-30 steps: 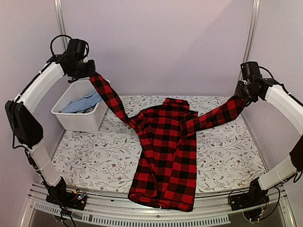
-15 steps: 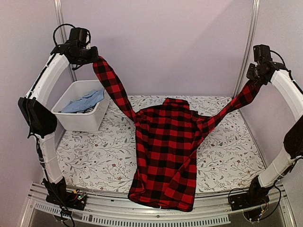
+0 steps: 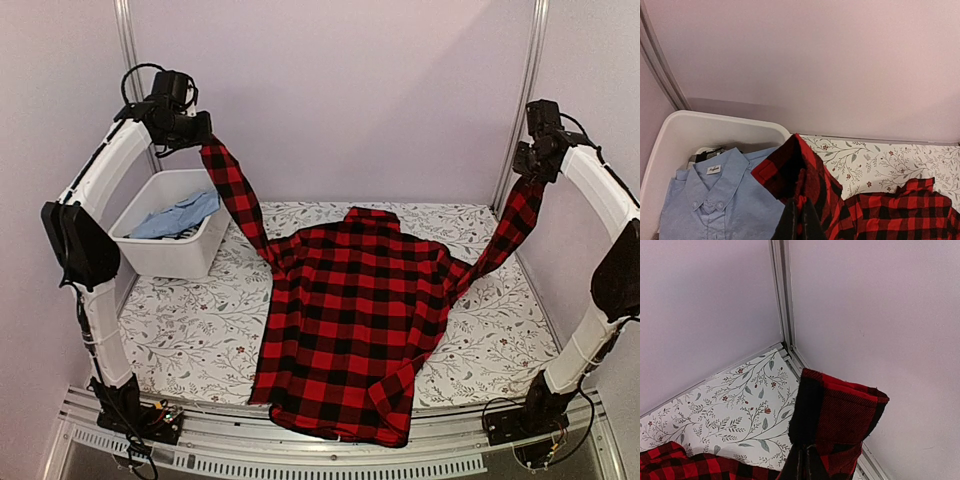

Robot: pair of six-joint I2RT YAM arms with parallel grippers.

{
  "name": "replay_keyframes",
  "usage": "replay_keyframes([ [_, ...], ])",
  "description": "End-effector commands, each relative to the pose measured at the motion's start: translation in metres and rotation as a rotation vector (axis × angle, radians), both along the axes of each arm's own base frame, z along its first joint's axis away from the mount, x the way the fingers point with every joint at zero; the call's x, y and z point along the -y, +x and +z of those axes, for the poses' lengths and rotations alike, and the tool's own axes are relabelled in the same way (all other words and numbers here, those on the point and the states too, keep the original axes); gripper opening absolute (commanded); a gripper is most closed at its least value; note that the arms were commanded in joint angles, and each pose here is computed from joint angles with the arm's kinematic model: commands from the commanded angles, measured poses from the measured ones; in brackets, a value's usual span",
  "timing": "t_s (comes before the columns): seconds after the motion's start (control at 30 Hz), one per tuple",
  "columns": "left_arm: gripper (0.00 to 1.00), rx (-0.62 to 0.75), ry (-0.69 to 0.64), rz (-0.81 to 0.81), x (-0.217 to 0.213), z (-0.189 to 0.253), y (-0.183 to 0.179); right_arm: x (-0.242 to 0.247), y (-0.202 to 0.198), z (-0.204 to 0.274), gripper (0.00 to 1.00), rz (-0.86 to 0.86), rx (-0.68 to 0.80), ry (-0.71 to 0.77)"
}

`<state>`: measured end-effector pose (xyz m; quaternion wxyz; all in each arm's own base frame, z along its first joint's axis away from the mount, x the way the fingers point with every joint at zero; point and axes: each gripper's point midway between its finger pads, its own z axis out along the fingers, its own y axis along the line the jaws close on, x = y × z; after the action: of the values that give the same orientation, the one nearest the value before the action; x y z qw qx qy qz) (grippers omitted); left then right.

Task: Fold and stack the long sleeve shirts
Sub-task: Flatten out the square-folded shirt at the center of the board.

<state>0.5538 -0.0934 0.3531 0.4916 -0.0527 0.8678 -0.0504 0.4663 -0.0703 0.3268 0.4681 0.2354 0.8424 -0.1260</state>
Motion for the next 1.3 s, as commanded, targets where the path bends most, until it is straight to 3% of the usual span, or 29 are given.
replay_keyframes([
  [0.0, 0.00, 0.037, -0.008, -0.047, 0.012, 0.010, 0.001, 0.000, 0.008, 0.002, 0.03, 0.020, 0.010, -0.005],
  [0.13, 0.00, 0.021, -0.015, -0.093, 0.029, 0.002, 0.000, -0.004, 0.016, -0.003, 0.03, 0.047, -0.005, -0.003],
  [0.27, 0.00, -0.057, -0.022, -0.175, 0.073, -0.033, -0.016, -0.019, 0.021, -0.040, 0.02, 0.088, -0.084, 0.041],
  [0.43, 0.00, -0.185, -0.030, -0.281, 0.139, -0.108, -0.063, -0.087, 0.004, -0.116, 0.03, 0.225, -0.183, 0.116],
  [0.67, 0.00, -0.433, -0.154, -0.403, 0.195, -0.235, -0.127, -0.175, -0.045, -0.237, 0.03, 0.366, -0.381, 0.274],
  [0.93, 0.00, -0.569, -0.150, -0.368, 0.191, -0.310, -0.140, -0.165, -0.075, -0.307, 0.03, 0.287, -0.510, 0.299],
  [1.27, 0.00, -0.675, -0.128, -0.232, 0.146, -0.369, -0.113, -0.130, -0.066, -0.346, 0.01, 0.229, -0.596, 0.345],
])
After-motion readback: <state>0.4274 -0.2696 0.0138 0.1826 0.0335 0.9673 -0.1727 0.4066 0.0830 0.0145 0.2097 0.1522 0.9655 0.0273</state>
